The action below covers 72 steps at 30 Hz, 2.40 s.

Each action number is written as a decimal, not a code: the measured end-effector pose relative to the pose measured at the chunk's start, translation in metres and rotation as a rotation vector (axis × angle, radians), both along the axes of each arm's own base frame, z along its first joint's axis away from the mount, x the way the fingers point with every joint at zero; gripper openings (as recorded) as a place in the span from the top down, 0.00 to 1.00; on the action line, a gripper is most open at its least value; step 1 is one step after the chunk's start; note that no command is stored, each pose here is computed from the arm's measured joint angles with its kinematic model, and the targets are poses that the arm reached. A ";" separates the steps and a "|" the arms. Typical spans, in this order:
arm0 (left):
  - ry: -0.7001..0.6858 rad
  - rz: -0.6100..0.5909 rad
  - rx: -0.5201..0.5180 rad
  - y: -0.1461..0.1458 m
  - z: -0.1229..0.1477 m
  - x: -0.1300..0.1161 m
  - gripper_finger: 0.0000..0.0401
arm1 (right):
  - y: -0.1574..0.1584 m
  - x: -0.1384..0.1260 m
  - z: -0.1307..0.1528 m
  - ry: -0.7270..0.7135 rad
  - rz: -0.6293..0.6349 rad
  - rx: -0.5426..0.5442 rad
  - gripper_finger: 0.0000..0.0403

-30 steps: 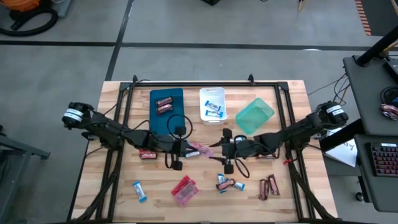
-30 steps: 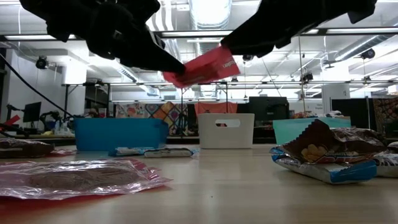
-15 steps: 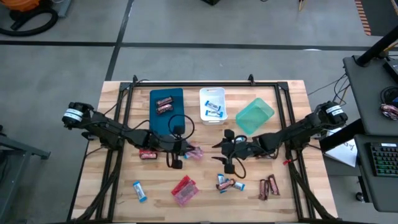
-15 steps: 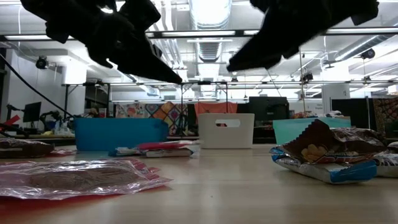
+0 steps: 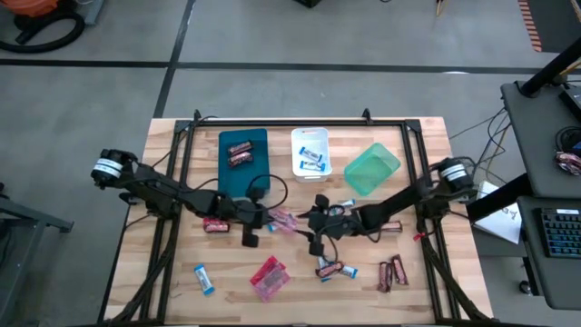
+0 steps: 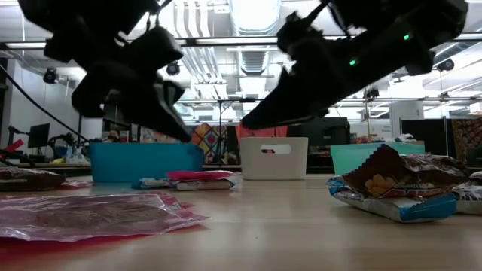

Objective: Sort candy
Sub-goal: Put the red candy into the green bin

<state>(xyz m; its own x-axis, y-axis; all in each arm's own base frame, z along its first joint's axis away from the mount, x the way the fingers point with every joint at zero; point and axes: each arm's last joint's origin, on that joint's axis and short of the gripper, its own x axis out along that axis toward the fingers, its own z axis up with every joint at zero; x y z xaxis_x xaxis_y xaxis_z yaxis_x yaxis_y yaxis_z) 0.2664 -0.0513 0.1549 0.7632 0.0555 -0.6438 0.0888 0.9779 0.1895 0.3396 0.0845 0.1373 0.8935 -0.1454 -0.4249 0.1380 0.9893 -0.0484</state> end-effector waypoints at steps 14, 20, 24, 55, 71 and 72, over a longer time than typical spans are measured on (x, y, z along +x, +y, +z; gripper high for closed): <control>-0.018 0.070 -0.018 0.005 -0.038 -0.004 1.00 | 0.005 0.047 -0.018 0.003 -0.086 0.017 0.48; -0.014 0.075 -0.022 0.005 -0.039 -0.005 1.00 | 0.002 0.054 -0.026 0.058 -0.114 0.027 0.48; -0.041 0.072 -0.020 0.006 -0.027 -0.008 1.00 | 0.001 0.062 -0.030 0.061 -0.123 0.024 0.48; -0.231 0.021 -0.001 0.011 0.029 -0.035 1.00 | -0.029 0.067 -0.006 0.182 -0.021 0.083 0.72; -0.286 -0.009 0.037 0.011 0.043 -0.035 1.00 | -0.079 0.069 -0.014 0.310 0.023 -0.111 0.44; -0.291 -0.012 0.040 0.011 0.044 -0.036 1.00 | -0.080 0.070 -0.014 0.311 0.022 -0.110 0.44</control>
<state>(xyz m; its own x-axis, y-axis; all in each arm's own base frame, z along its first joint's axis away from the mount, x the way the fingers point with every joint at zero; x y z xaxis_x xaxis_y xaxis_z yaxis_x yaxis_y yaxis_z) 0.2307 -0.0399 0.1993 0.9163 0.0668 -0.3949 0.0360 0.9682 0.2475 0.4093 0.0048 0.1230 0.7271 -0.1876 -0.6604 0.0783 0.9783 -0.1918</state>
